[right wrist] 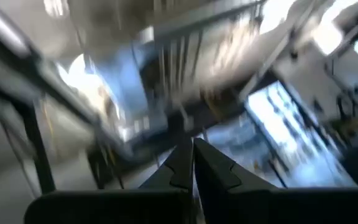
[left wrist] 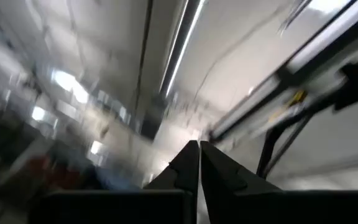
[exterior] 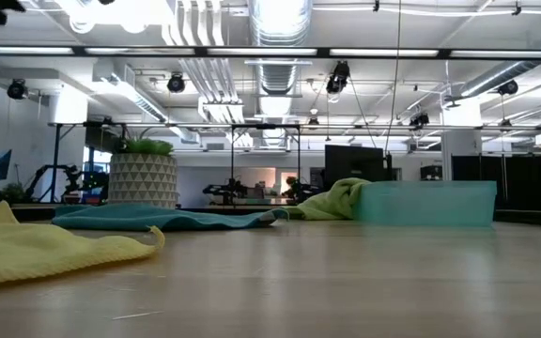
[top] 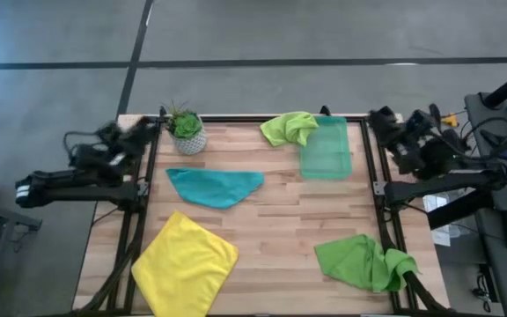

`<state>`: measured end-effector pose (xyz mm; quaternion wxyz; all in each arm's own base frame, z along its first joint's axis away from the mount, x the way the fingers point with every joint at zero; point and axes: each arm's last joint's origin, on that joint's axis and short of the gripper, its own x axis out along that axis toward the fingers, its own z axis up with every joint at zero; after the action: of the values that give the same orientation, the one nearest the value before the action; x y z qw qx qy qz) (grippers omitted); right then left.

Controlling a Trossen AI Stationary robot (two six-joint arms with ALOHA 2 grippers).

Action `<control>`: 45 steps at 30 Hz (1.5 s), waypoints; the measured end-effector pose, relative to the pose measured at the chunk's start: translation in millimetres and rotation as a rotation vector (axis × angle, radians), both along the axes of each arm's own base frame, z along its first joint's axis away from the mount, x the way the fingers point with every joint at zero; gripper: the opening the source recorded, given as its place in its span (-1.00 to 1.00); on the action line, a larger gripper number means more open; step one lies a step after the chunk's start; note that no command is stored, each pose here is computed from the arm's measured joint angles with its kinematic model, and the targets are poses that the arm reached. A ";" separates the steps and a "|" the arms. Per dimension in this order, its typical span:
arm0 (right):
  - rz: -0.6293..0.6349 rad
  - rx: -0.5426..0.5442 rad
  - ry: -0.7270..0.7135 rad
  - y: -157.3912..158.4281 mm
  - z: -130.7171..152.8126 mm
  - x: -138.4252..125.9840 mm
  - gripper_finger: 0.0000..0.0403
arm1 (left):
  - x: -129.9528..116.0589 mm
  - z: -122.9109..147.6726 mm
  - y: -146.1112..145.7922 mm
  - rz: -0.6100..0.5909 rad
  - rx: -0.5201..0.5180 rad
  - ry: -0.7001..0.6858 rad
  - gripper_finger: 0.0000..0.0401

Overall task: Fold microfiber towels
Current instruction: Fold the blue towel

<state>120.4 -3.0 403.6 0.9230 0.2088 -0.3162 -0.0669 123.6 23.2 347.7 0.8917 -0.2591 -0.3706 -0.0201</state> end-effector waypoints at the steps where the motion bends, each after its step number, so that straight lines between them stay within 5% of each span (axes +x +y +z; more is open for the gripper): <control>1: 0.022 -0.017 0.063 0.8 1.9 2.3 -0.96 | 6.7 6.3 0.5 -0.027 -0.008 0.074 -1.00; 12: 0.201 -0.150 0.766 21.7 16.6 18.3 -0.96 | 40.2 48.0 -21.0 -0.117 0.000 0.762 -1.00; 24: 0.546 -0.099 1.232 85.5 -46.2 43.8 -0.96 | 49.8 -1.4 -73.7 -0.159 -0.076 1.195 -1.00; 34: 0.526 -0.031 1.047 88.7 -74.2 69.2 -0.96 | 64.5 -24.3 -85.3 -0.152 -0.068 1.282 -1.00; 41: 0.443 -0.025 0.991 51.3 -99.0 115.1 -0.96 | 61.9 -21.8 -83.6 -0.127 -0.029 1.270 -1.00; 45: 0.439 -0.027 1.081 26.4 -124.5 141.8 -0.93 | 53.8 -14.1 -79.3 -0.090 -0.015 1.227 -1.00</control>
<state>262.2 23.5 279.1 0.9481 0.1939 0.2498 0.0330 177.4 -56.1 333.6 0.9388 -0.2452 0.2215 0.0978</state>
